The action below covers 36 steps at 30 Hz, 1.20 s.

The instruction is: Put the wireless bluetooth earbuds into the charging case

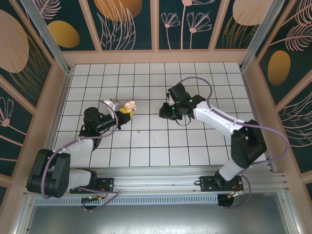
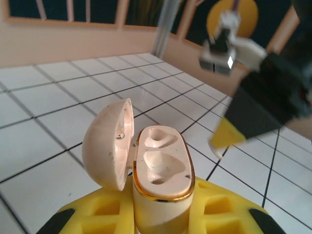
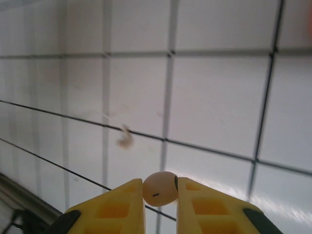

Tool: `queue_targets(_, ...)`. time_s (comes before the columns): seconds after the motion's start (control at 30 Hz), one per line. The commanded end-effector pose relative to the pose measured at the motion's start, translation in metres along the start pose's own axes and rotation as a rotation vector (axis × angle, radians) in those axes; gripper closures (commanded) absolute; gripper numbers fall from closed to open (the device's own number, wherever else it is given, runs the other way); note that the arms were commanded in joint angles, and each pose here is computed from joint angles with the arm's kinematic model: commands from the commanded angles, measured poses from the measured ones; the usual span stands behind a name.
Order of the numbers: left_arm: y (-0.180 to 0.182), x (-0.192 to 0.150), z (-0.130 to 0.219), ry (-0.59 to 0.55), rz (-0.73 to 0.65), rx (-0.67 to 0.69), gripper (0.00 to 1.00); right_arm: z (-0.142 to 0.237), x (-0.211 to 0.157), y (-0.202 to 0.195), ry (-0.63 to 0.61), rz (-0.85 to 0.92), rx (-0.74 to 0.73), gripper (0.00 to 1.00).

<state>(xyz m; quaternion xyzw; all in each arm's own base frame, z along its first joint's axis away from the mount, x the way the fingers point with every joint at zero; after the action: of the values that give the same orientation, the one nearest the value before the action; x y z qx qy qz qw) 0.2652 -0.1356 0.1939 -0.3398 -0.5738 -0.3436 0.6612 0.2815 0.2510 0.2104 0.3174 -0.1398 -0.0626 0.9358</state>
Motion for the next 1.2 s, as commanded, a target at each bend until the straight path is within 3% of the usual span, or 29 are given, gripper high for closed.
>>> queue_targets(0.0, -0.005, 0.023, -0.010, -0.059, -0.195, -0.026, 0.87, 0.024, 0.017, 0.032, -0.148, 0.087, 0.201, 0.81)
queue_targets(0.37, -0.025, 0.040, -0.045, -0.135, -0.438, -0.073, 0.88, 0.083, 0.018, 0.073, -0.343, 0.254, 0.530, 0.81)
queue_targets(0.63, -0.031, 0.048, -0.051, -0.196, -0.535, -0.014, 0.87, 0.092, 0.006, 0.079, -0.406, 0.276, 0.664, 0.80)
queue_targets(0.8, -0.032, 0.051, -0.053, -0.215, -0.533, 0.009, 0.87, 0.089, 0.000, 0.079, -0.415, 0.271, 0.705, 0.81)
queue_targets(1.17, -0.026, 0.059, -0.056, -0.299, -0.389, 0.043, 0.88, 0.081, -0.004, 0.086, -0.430, 0.255, 0.757, 0.81)
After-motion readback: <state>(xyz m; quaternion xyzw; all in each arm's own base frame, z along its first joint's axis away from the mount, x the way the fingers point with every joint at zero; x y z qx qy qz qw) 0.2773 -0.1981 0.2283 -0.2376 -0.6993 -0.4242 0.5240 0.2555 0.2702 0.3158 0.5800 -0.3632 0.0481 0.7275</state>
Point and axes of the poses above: each hand's point on the last joint's axis, 136 mm out from that joint toward the fingers, its own z axis back along the fingers, its own y axis along the line the jaws close on, x = y × z, the point moved 7 cm from there along z, back along the fingers, and after that the axes turned 12 degrees about -z, right-handed, at the moved point
